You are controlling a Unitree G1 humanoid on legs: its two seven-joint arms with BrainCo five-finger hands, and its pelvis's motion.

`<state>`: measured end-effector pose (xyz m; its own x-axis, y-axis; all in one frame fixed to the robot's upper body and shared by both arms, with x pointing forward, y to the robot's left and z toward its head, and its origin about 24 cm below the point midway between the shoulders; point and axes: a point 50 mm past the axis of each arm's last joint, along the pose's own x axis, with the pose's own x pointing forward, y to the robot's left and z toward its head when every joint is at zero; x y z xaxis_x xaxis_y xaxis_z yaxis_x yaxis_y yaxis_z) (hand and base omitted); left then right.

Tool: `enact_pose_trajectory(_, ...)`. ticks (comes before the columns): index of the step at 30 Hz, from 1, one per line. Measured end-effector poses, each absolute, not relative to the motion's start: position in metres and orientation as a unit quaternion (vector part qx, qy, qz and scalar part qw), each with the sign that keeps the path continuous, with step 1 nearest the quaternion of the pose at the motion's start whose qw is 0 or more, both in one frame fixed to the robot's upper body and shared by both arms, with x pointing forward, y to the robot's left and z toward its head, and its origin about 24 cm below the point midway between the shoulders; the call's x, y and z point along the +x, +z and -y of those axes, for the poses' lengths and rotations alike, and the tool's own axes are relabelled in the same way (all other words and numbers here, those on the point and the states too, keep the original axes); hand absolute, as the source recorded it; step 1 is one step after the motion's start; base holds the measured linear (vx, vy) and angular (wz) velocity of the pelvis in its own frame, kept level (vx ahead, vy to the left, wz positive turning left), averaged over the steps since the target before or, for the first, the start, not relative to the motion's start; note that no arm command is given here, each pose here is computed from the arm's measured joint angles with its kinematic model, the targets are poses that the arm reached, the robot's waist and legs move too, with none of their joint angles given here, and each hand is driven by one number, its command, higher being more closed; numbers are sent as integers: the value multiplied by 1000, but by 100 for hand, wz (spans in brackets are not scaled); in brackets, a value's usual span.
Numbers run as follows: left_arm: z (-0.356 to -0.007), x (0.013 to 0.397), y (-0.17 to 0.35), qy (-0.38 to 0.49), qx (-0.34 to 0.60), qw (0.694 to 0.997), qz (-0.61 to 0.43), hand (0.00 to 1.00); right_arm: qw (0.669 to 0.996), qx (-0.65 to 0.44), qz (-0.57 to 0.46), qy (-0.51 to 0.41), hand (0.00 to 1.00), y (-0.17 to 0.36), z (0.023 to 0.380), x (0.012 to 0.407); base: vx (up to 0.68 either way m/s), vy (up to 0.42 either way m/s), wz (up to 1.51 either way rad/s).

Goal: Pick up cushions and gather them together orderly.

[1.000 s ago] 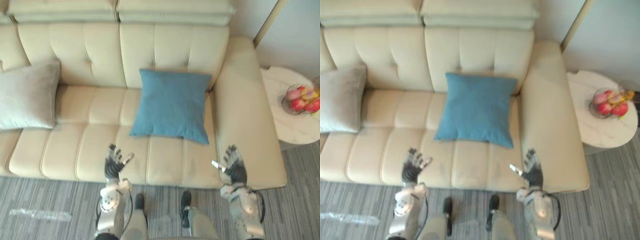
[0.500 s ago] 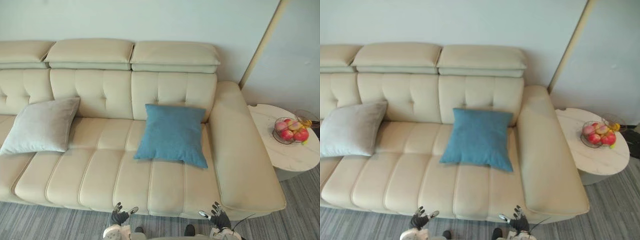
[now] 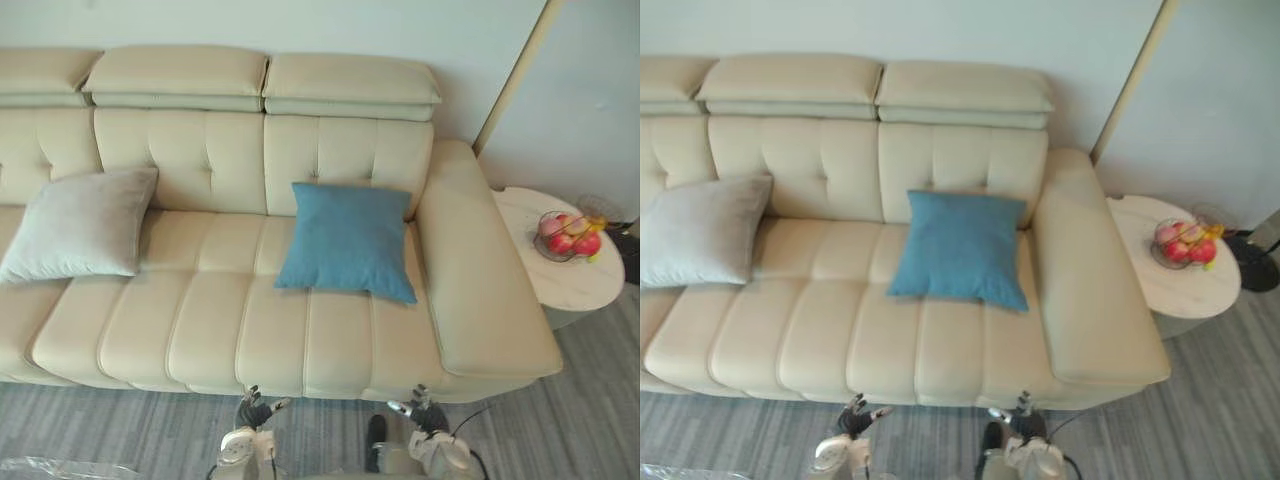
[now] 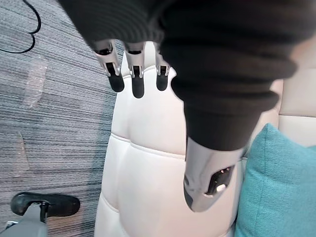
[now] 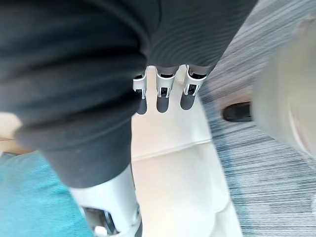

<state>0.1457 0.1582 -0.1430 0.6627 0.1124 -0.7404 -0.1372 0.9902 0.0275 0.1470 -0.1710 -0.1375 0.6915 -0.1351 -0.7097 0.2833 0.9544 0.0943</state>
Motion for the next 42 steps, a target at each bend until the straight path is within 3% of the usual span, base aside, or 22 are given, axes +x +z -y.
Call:
enact_pose_trajectory(5,-156,141,-147,65,-11,906,-419,0,916,71,-383,-95,0,-138,170,150,-311,38,-17)
enact_pose_trajectory(10,-173,126,-150,109,-25,895,-432,0,892,68,-436,-100,0,-152,168,119,-141,-172,30)
enact_pose_trajectory(18,-165,115,-157,116,-48,880,-458,0,866,81,-465,-165,0,-159,193,97,-58,-44,2)
enact_pose_trajectory(26,-181,107,-160,122,-28,871,-475,0,843,97,-490,-201,0,-165,200,76,13,103,4)
enact_pose_trajectory(27,-200,83,-165,136,-8,851,-508,0,839,79,-497,-210,0,-164,216,74,19,46,2)
enact_pose_trajectory(42,-198,93,-162,131,-18,861,-491,0,854,68,-486,-175,0,-162,208,85,-22,-7,-6)
